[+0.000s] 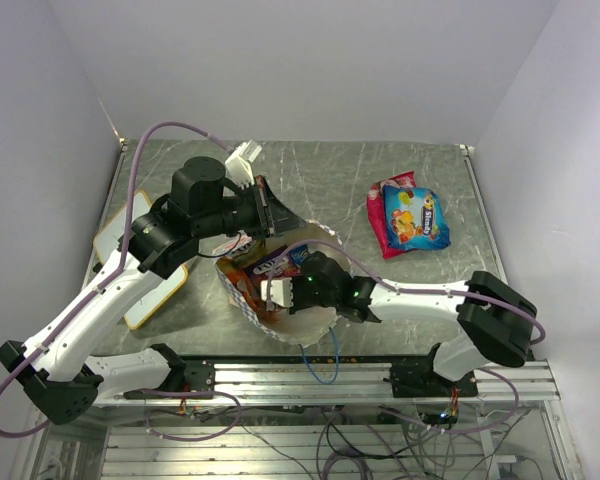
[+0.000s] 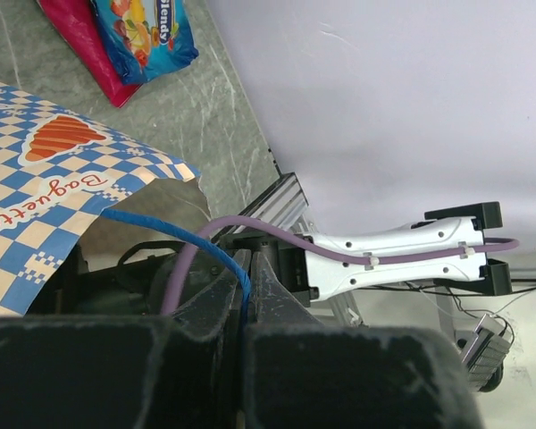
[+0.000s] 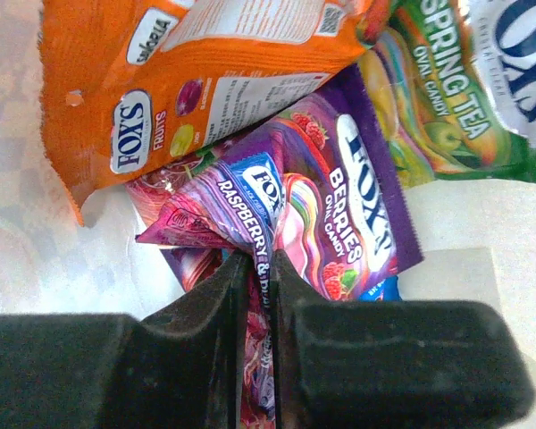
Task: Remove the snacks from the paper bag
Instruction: Take out the snack from the paper bag.
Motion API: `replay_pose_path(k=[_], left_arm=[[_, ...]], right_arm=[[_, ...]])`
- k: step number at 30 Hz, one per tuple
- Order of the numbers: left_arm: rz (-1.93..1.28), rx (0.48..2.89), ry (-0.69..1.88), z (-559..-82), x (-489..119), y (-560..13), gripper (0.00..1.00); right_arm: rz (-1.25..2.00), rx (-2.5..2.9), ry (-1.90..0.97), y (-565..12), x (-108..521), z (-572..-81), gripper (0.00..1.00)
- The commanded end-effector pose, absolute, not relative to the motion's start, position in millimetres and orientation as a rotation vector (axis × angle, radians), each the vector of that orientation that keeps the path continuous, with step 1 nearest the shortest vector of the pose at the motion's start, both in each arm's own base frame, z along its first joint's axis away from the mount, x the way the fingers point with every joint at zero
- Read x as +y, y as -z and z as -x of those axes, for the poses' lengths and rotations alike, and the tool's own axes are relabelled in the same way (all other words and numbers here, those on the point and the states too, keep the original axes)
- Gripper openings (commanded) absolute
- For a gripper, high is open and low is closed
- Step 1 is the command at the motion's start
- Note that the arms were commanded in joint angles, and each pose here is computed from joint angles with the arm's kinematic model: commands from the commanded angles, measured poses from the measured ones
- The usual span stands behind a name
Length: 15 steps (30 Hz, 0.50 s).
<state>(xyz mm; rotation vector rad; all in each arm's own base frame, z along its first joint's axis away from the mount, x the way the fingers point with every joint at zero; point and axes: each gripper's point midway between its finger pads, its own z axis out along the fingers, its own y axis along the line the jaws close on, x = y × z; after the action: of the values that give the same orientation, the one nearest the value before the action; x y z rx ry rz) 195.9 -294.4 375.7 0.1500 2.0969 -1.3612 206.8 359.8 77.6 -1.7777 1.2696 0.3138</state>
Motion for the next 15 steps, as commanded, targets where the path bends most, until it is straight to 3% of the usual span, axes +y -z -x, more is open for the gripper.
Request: replay_pose_path(k=[1, 15], left_arm=[[-0.119, 2.022, 1.392, -197.7, -295.5, -393.5, 0.07], [-0.035, 2.065, 1.330, -207.9, -291.2, -378.7, 0.07]], right_arm=[[1.642, 1.260, -0.373, -122.1, 364.2, -210.1, 0.00], [1.331, 1.307, -0.578, -187.2, 356.9, -198.2, 0.00]])
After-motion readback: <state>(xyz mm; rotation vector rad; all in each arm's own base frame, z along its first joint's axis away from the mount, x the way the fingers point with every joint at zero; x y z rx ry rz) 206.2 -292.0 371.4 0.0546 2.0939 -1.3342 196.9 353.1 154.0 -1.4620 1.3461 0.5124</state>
